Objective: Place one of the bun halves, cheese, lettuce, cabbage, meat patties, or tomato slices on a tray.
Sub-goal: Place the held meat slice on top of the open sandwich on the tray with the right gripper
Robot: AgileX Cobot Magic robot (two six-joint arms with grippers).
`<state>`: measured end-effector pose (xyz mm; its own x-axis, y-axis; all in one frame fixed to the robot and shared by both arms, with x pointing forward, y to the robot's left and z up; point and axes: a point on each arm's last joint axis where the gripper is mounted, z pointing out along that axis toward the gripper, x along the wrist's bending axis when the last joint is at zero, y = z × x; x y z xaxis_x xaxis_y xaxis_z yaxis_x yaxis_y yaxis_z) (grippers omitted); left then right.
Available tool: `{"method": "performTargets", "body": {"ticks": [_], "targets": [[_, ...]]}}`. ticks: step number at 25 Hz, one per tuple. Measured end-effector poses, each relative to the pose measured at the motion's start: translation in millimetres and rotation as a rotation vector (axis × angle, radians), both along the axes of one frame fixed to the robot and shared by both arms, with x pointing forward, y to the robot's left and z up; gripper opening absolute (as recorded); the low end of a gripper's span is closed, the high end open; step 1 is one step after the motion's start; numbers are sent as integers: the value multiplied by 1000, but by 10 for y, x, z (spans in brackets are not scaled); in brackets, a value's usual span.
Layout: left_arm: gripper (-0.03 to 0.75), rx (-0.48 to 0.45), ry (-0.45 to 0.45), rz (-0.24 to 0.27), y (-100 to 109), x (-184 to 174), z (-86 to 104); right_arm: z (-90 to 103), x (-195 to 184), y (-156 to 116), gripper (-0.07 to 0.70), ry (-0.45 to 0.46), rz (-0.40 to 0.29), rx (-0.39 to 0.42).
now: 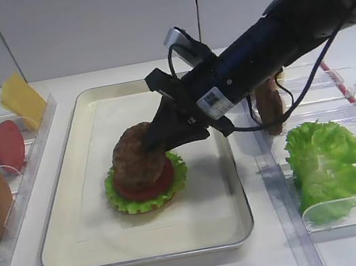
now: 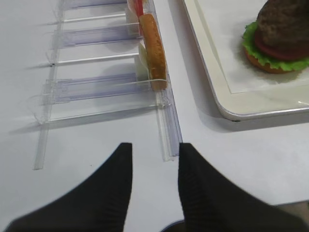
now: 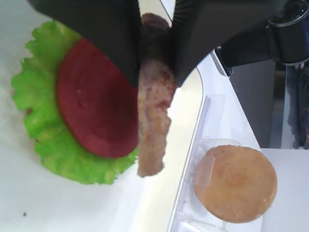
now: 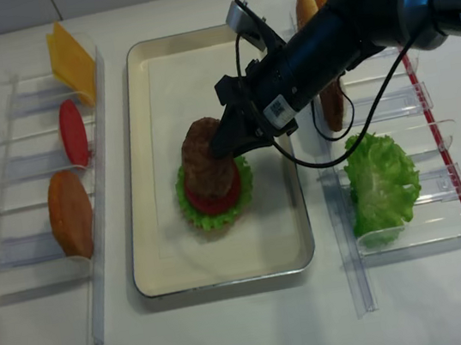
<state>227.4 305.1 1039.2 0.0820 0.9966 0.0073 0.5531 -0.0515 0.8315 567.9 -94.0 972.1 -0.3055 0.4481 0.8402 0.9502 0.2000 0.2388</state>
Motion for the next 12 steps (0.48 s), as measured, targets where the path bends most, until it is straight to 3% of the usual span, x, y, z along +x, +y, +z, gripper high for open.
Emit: {"method": "performTargets", "body": {"ticks": [3,8,12], "targets": [[239,0,0,0,0,0,0,-39,9,10,133,20,-4,9],[239,1,0,1,1,0,0,43,7,48,133,28,-3,109],[239,1,0,1,1,0,0,-9,-7,50,133,30,22,91]]}}
